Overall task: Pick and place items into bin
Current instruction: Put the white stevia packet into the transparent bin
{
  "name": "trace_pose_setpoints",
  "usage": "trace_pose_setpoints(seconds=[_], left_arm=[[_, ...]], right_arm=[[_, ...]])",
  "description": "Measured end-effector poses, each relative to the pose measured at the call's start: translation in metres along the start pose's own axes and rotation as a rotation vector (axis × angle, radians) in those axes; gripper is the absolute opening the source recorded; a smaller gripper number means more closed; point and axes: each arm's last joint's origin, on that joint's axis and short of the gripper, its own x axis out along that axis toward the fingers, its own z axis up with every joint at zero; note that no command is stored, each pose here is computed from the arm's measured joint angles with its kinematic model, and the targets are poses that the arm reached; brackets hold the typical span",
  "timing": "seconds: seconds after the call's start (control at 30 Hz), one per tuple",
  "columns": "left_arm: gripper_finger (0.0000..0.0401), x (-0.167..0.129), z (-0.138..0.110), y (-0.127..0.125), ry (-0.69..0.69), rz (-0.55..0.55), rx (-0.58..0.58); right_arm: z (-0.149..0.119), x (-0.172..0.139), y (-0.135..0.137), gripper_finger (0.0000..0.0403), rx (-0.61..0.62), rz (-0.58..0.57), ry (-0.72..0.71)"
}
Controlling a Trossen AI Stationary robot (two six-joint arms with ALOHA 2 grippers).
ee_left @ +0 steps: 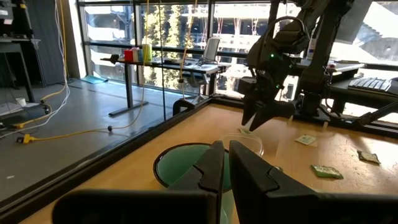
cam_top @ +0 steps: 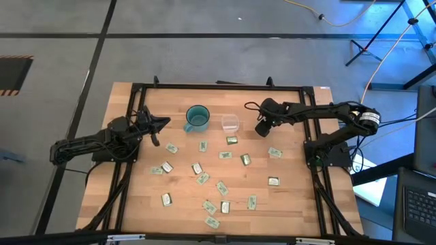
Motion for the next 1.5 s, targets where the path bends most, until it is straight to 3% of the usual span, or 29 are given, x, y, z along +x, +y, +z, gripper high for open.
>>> trace_pose_setpoints(seconds=[0.23,0.4,1.1,1.5], left_arm=[[0.0019,0.0000,0.0001,0.0000,0.000,0.000,0.000],[0.0019,0.0000,0.0000,0.0000,0.000,0.000,0.000],[0.0019,0.0000,0.0001,0.0000,0.000,0.000,0.000],[0.0019,0.0000,0.0000,0.0000,0.000,0.000,0.000]], right_arm=[[-0.0011,-0.0001,0.0006,0.0216,-0.017,0.001,0.010],[-0.0012,0.0001,-0.0004,0.0209,0.108,-0.002,0.012],[-0.0094,0.0000,-0.0053,0.0193,0.195,-0.037,0.098],[-0.0077,0.0000,-0.0071,0.0193,0.215,-0.105,0.061]])
